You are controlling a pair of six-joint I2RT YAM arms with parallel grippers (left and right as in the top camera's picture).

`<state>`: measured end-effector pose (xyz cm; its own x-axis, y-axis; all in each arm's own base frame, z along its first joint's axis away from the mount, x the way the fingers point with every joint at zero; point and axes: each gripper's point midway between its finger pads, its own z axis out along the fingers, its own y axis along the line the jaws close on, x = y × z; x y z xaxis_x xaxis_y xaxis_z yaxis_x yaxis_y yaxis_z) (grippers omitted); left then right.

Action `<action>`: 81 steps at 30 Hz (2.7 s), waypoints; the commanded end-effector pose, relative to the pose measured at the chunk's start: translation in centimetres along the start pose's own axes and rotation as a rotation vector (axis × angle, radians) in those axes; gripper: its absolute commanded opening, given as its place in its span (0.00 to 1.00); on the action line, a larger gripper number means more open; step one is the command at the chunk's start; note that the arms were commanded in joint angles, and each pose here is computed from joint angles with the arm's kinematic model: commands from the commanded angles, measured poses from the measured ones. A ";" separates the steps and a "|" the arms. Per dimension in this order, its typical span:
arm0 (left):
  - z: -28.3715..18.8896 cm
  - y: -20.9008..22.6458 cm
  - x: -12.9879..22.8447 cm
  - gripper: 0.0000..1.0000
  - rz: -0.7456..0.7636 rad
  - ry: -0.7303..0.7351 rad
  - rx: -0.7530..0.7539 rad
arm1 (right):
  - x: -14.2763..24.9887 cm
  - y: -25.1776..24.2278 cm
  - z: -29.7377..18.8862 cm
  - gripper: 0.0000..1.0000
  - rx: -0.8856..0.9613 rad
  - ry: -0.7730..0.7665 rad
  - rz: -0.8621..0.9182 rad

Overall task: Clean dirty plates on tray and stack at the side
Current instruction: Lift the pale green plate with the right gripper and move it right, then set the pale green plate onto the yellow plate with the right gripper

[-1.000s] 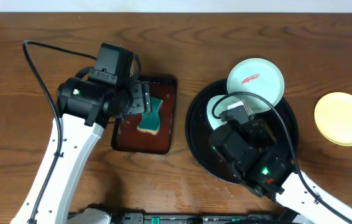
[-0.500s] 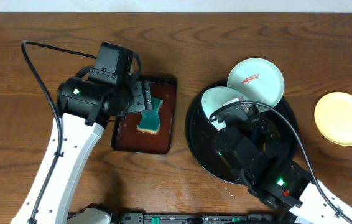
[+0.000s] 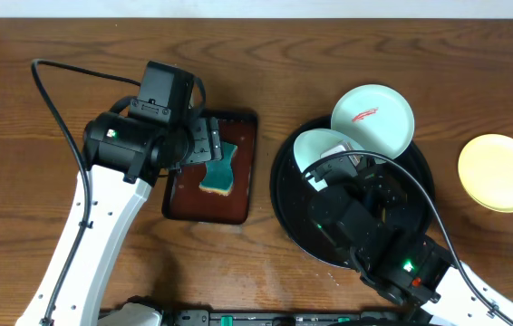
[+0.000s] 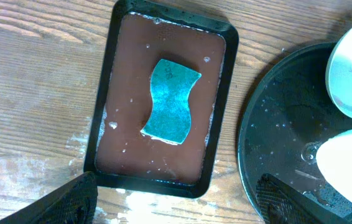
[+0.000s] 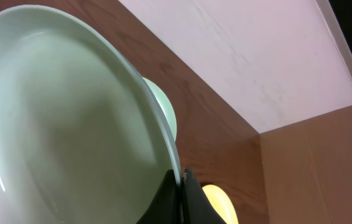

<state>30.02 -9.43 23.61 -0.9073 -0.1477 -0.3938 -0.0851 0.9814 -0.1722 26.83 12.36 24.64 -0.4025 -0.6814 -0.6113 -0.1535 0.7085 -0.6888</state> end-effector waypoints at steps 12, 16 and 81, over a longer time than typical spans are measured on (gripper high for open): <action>0.0 0.1 0.0 0.83 -0.006 -0.002 -0.006 | -0.7 -1.3 -0.5 0.01 0.048 -0.015 0.014; 0.0 0.1 0.0 0.82 -0.006 -0.002 -0.006 | -0.7 -1.4 -0.5 0.01 0.050 -0.015 0.014; 0.0 0.1 0.0 0.83 -0.006 -0.002 -0.006 | 36.8 -14.9 14.3 0.07 0.139 0.685 1.636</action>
<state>30.04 -9.43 23.63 -0.9067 -0.1483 -0.3948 -0.0854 0.9813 -0.1725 26.51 -25.23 6.28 -0.3079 0.8751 -0.3733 0.8286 0.4395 0.3469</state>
